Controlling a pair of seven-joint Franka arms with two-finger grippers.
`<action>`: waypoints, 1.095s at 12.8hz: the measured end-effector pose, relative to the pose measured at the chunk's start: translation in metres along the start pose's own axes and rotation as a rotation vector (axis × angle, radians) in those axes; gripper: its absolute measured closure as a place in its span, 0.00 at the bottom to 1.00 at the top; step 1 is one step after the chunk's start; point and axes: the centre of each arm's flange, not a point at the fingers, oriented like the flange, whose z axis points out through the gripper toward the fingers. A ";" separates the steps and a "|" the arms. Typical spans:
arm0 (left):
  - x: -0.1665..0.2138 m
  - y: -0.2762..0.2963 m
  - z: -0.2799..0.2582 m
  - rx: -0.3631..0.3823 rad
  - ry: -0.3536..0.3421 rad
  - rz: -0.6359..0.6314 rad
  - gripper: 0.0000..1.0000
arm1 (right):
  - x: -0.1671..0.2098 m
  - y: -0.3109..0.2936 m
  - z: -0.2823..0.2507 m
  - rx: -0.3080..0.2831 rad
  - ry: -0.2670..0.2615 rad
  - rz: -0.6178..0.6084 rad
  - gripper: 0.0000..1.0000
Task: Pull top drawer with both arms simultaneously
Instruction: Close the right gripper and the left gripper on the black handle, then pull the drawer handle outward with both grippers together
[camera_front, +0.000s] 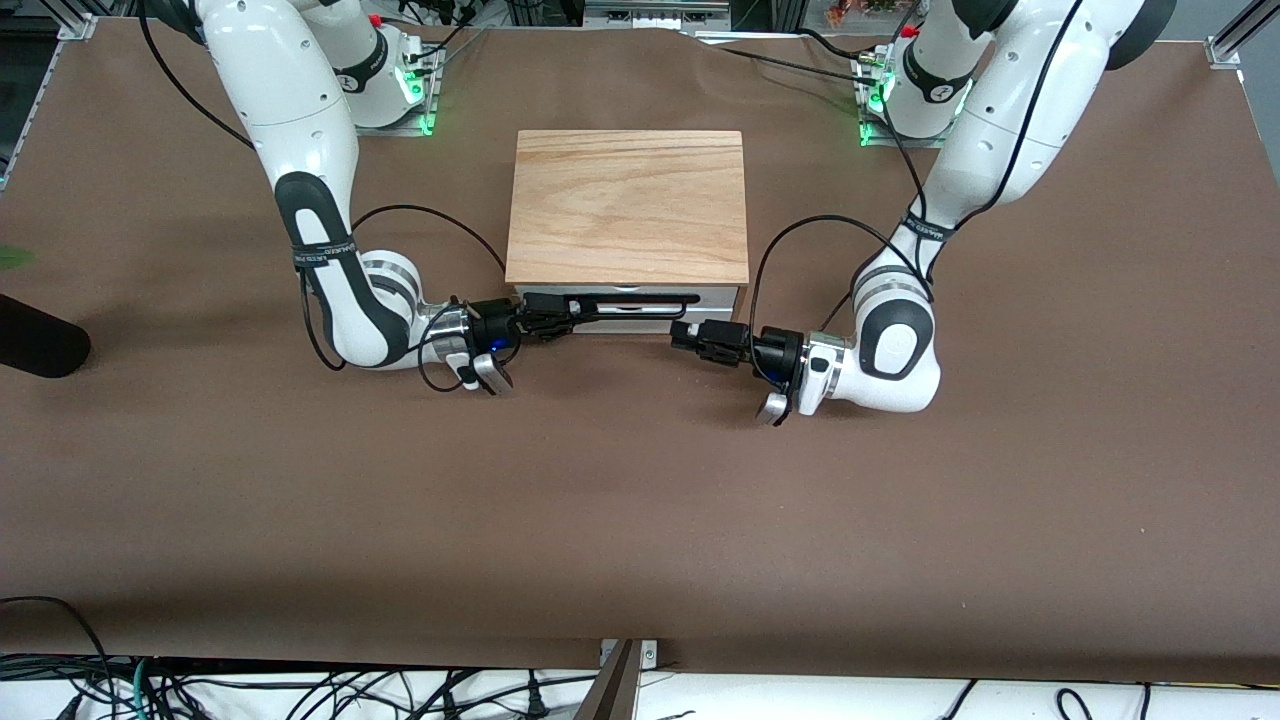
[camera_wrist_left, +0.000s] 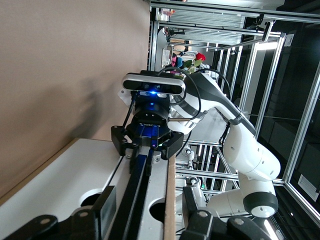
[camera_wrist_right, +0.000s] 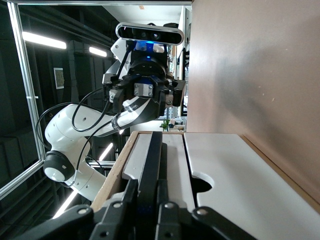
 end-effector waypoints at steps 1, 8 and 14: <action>0.000 -0.004 0.001 -0.001 -0.001 -0.002 0.38 | 0.000 0.000 0.000 0.000 0.000 -0.002 0.81; -0.007 -0.012 0.019 -0.011 -0.029 -0.016 0.60 | 0.001 -0.001 -0.001 -0.004 0.003 -0.004 0.82; -0.022 -0.033 0.023 -0.014 -0.048 0.004 0.59 | 0.013 -0.002 -0.004 -0.017 0.013 -0.011 0.82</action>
